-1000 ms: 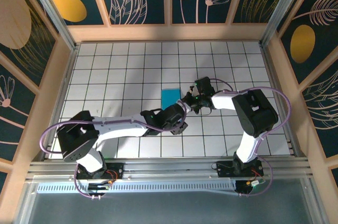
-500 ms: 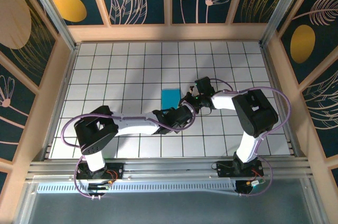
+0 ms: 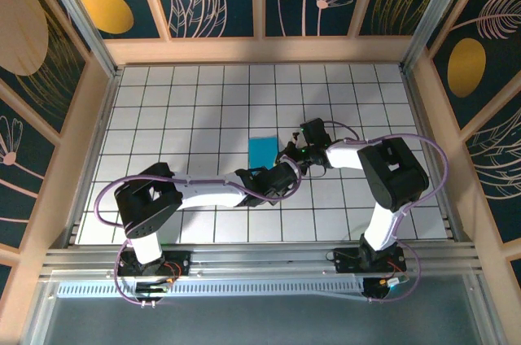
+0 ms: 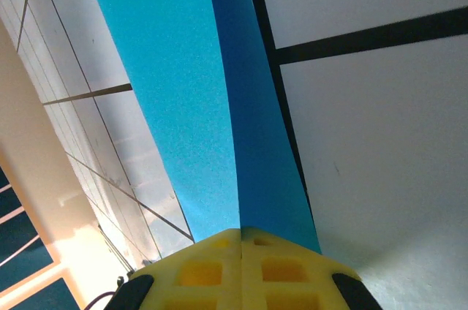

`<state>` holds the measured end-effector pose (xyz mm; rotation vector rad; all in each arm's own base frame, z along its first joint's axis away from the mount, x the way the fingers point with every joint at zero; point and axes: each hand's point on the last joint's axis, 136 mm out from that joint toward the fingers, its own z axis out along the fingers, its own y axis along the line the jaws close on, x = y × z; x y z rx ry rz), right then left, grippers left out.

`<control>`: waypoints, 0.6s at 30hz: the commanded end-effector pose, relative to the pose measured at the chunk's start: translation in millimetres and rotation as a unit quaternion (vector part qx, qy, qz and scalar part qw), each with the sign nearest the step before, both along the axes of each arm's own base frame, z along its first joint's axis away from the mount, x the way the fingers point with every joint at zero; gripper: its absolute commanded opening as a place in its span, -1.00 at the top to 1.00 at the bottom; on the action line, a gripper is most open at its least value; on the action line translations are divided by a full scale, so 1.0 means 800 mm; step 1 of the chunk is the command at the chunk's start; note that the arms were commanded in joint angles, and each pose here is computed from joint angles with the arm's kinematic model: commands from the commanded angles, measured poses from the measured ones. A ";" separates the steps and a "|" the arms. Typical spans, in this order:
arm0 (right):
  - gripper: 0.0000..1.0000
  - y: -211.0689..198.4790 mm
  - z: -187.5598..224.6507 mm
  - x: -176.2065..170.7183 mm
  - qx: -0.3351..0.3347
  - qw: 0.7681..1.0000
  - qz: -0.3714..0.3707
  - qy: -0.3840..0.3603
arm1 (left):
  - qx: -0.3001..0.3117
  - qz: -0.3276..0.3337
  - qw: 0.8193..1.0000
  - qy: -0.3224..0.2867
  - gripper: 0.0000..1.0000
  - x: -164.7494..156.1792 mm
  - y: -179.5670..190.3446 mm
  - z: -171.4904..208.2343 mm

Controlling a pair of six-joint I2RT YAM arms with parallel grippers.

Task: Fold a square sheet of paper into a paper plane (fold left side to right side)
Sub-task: Fold the triangle a second time at the center of the table.

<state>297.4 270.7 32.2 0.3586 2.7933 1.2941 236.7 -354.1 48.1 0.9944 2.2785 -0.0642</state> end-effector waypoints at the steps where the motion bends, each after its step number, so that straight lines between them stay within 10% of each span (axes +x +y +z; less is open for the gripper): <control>1: 0.84 0.000 0.022 0.012 0.008 1.000 -0.008 -0.026 | -0.025 0.007 1.000 -0.002 1.00 0.001 -0.004 0.019; 18: 0.11 -0.068 0.067 0.061 -0.030 0.989 -0.078 -0.122 | -0.150 0.007 0.985 0.083 1.00 0.004 0.002 0.045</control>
